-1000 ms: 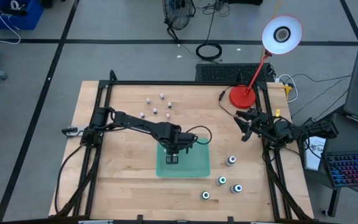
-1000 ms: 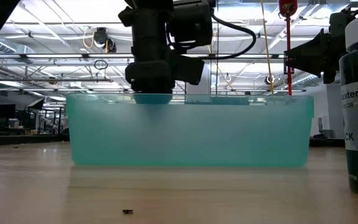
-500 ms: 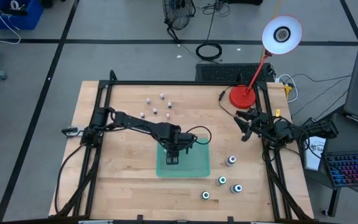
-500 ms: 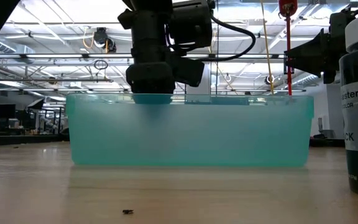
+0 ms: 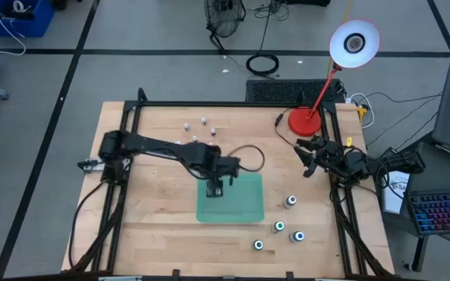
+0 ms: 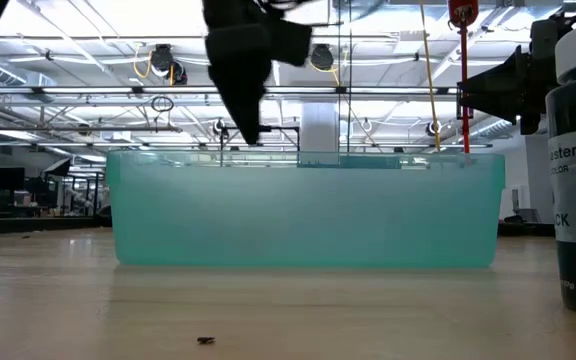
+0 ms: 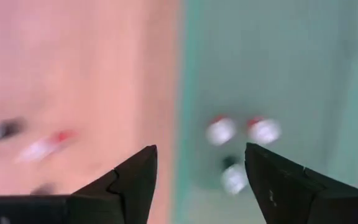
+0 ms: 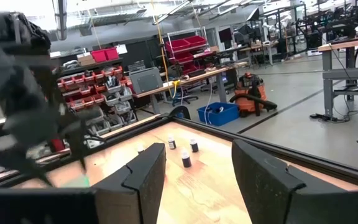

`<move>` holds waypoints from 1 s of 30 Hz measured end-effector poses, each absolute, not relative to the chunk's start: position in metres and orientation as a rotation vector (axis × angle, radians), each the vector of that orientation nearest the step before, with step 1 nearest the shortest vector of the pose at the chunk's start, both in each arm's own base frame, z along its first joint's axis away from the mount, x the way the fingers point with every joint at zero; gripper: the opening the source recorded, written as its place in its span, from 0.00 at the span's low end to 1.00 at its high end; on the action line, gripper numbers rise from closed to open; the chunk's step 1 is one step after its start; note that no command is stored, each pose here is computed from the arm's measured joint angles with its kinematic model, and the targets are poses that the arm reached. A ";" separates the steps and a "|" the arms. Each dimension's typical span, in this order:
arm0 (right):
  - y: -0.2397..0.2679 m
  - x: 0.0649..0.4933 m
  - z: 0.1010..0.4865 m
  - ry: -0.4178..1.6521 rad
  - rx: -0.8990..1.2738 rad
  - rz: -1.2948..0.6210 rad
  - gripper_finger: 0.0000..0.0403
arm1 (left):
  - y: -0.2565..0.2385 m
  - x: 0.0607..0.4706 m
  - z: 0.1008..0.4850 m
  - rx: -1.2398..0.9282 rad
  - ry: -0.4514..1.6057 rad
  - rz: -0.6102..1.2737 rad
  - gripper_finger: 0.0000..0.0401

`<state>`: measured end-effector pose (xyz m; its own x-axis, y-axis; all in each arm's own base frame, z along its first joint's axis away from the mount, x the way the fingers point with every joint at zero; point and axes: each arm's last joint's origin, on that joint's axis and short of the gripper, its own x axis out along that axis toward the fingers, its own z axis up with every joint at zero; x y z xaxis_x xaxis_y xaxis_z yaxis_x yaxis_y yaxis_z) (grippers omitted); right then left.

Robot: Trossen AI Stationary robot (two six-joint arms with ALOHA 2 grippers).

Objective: Pick & Place food coloring
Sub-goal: Put the small red food coloring bottle into the blue bin

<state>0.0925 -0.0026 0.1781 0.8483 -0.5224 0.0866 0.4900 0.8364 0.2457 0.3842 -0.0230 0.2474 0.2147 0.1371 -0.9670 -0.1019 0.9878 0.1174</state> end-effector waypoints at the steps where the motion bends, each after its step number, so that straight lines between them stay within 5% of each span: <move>1: -0.003 0.093 0.178 -0.151 0.218 -0.538 0.44 | -0.020 0.377 0.255 0.044 1.347 0.216 0.59; 8: -0.003 0.093 0.178 -0.155 0.219 -0.537 0.43 | 0.028 0.311 0.277 -0.118 1.342 0.543 0.53; 15: -0.003 0.093 0.178 -0.155 0.220 -0.537 0.43 | 0.088 0.248 0.244 -0.441 1.253 0.742 0.52; 30: -0.003 0.093 0.178 -0.155 0.220 -0.537 0.43 | 0.134 0.220 0.186 -0.585 1.178 0.735 0.53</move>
